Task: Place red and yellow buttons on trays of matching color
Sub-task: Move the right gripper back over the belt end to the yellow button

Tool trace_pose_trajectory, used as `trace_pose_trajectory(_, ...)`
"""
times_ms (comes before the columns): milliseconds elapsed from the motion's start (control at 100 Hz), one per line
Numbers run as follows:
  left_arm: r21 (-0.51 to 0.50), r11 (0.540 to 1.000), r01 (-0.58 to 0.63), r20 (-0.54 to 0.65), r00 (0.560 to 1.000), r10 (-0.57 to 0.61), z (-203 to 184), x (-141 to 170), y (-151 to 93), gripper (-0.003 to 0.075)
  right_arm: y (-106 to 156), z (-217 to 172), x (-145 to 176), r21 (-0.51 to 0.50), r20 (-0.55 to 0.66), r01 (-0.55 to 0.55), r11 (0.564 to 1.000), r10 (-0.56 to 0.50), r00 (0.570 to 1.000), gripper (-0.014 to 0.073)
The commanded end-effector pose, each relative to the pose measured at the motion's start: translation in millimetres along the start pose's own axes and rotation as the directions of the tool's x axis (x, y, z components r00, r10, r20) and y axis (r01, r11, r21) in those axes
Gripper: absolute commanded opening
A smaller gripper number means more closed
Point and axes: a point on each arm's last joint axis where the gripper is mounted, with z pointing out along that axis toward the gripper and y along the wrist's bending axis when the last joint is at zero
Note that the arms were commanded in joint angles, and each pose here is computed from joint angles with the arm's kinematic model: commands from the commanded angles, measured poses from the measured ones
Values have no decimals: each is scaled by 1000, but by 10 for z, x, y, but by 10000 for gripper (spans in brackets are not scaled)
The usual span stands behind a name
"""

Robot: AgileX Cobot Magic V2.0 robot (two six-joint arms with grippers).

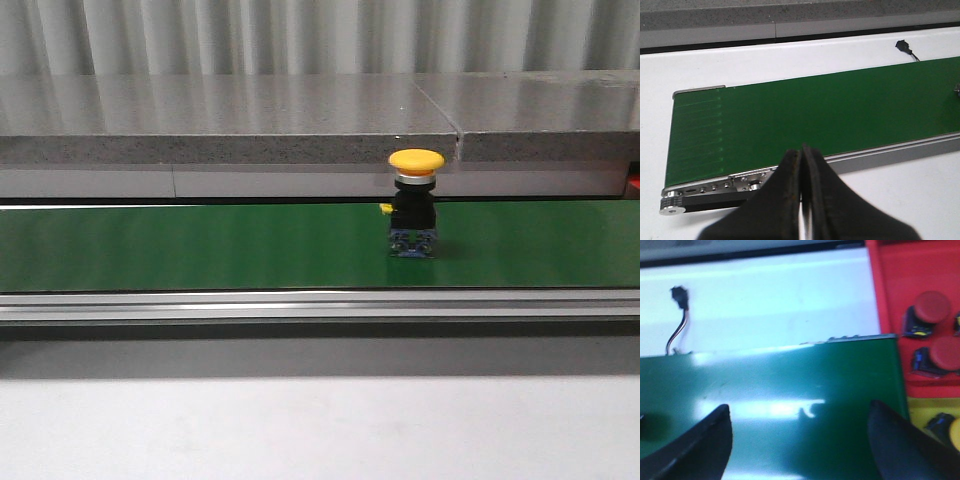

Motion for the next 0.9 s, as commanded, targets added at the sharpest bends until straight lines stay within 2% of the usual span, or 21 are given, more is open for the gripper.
trace_pose_trajectory(0,14,1000,3,92,996,-4,-55,-130,-18,-13,191,-158,-30,-43,50,90,995,-88,995,562)
trace_pose_trajectory(300,14,1000,3,92,996,-4,-55,-130,-18,-13,600,-131,125,-161,-49,249,955,-260,964,562)
trace_pose_trajectory(500,14,1000,3,92,996,-4,-55,-130,-18,-13,752,28,188,-241,-106,374,895,-408,907,562)
trace_pose_trajectory(710,14,1000,3,92,996,-4,-55,-130,-18,-13,937,290,239,-299,-133,463,834,-517,845,562)
trace_pose_trajectory(890,14,1000,3,92,996,-4,-55,-130,-18,-13,1060,560,243,-313,-118,500,807,-556,823,562)
